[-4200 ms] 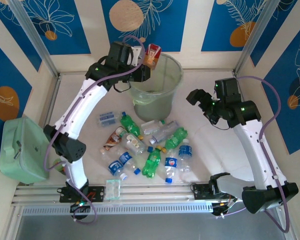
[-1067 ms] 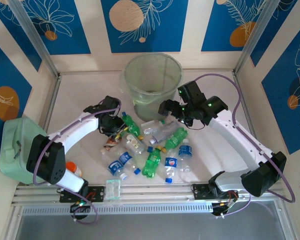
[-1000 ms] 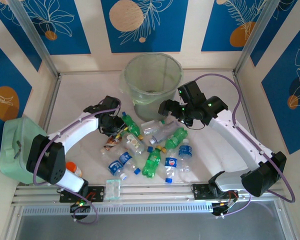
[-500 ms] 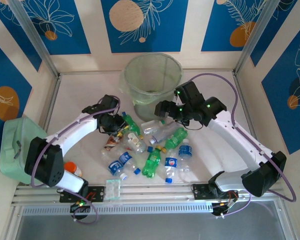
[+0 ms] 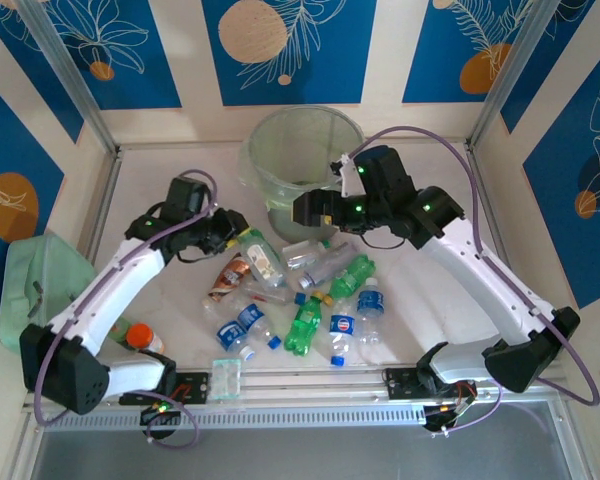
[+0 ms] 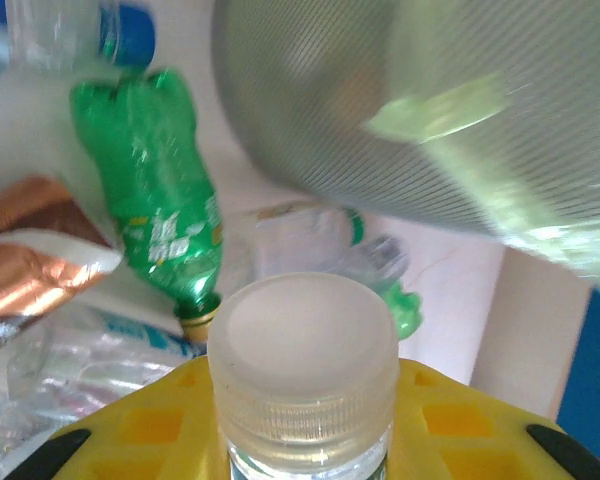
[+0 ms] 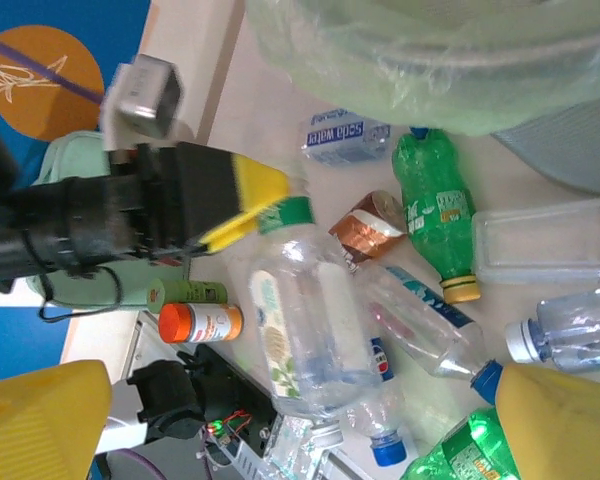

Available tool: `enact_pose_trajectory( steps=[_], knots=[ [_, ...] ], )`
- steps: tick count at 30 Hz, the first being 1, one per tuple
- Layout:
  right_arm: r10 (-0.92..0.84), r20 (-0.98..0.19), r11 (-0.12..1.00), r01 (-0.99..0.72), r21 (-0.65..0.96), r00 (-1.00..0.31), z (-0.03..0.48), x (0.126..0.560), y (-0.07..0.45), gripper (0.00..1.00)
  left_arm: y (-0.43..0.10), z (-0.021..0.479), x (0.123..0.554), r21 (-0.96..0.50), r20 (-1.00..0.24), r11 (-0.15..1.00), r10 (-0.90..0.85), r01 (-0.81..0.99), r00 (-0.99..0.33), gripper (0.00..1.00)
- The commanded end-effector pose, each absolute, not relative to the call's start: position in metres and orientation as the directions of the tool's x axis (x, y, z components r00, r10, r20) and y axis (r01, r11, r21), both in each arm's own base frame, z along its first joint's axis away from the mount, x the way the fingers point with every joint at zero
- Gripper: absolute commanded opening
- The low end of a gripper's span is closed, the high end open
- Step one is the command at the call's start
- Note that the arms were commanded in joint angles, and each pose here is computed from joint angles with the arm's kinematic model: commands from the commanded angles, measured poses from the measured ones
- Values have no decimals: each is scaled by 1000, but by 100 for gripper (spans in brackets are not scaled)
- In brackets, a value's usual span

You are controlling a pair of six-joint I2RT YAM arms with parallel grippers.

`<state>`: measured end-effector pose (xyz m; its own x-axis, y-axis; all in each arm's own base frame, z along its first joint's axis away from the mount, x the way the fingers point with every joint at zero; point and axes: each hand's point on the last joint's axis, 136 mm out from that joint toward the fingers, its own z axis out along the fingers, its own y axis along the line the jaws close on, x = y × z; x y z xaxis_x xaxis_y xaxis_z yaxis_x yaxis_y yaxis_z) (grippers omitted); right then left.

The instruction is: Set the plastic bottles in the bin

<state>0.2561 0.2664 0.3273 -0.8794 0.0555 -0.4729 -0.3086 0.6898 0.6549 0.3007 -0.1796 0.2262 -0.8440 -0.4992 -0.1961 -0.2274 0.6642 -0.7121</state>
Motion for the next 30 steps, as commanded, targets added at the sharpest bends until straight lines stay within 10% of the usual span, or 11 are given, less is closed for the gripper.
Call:
enact_pose_trajectory(
  steps=[1,15,30],
  knots=[
    [90,-523,652,-347,674,-847,360,254,252,100,-168,293,304,-763,-339,642,-498,-76,-798,0],
    [212,-499,654,-257,711,-840,360,254,224,100,-196,448,389,-879,-414,458,-596,133,-688,0],
    [223,-472,707,-191,681,-853,328,249,227,100,-257,383,493,-800,-418,599,-513,36,-750,0]
  ],
)
